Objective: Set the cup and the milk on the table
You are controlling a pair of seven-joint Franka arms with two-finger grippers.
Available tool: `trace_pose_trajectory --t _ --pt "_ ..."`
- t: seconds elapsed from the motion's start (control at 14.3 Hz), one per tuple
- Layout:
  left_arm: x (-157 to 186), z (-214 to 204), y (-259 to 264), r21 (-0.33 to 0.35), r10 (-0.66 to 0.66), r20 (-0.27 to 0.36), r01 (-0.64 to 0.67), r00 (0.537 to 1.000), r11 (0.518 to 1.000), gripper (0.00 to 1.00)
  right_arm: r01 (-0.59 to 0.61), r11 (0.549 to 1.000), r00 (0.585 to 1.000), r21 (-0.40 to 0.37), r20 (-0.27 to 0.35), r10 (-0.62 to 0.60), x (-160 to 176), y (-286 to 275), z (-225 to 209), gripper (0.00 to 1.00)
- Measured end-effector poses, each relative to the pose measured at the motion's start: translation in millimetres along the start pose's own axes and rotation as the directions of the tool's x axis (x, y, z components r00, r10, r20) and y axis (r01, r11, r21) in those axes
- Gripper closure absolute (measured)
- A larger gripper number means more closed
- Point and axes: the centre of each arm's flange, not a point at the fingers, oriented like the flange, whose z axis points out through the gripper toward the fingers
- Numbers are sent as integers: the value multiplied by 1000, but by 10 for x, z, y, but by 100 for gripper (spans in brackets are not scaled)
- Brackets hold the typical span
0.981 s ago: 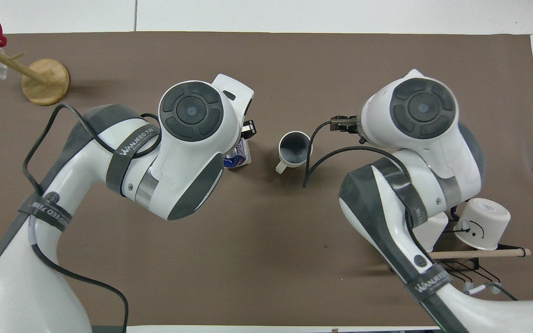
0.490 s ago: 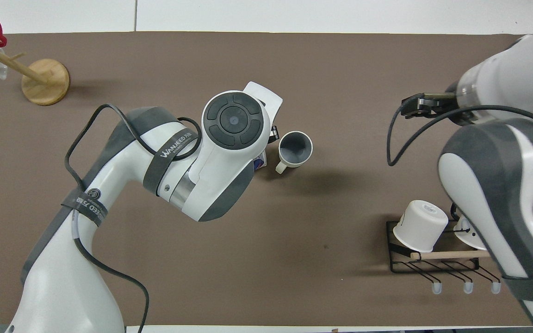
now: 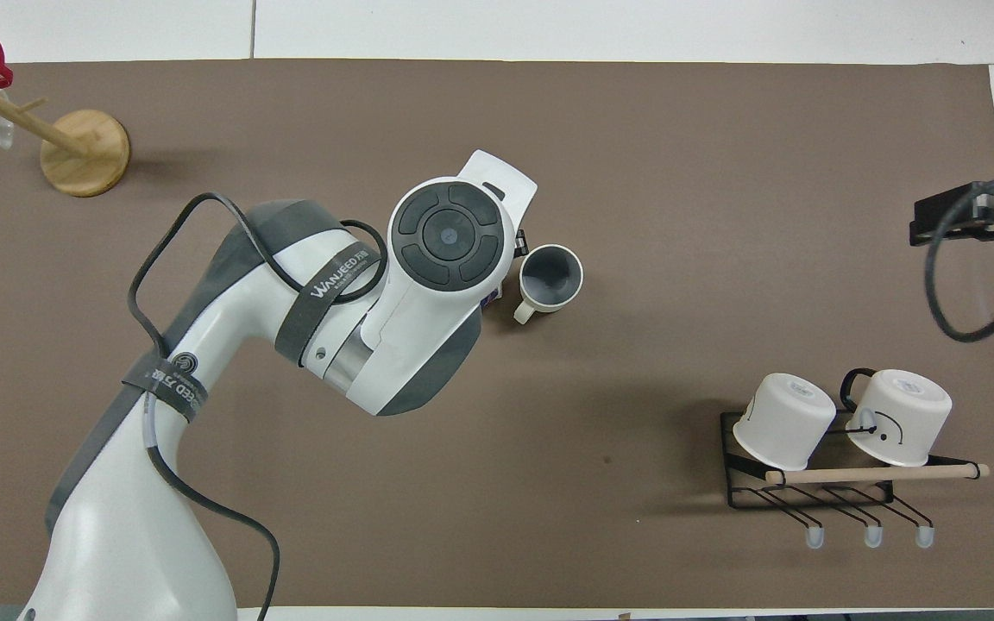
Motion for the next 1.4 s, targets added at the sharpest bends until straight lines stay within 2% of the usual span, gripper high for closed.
trace_pose_trajectory --t 0.21,0.28,0.56,0.91,1.12,1.4 --pt "5 0 5 -4 0 -3 0 1000 1000 7 -10 1000 1000 -3 29 10 2 104 -33 0" --pt "9 -8 5 -5 -1 -4 1 1000 1000 0 -8 1000 999 -5 42 8 16 91 30 0" --pt "100 -216 -78 -21 -19 -25 19 999 1000 0 0 1000 998 -8 70 1 19 52 168 0" --pt "471 -639 -650 -13 -76 -34 76 996 997 0 3 1000 998 -7 71 -2 17 37 174 0" --pt "854 -674 -1261 -26 -36 7 36 999 999 0 3 1000 997 -7 72 -2 17 37 179 0" --pt "1271 -781 -2369 7 58 50 -58 997 998 0 3 1000 997 -7 72 -2 17 37 180 0"
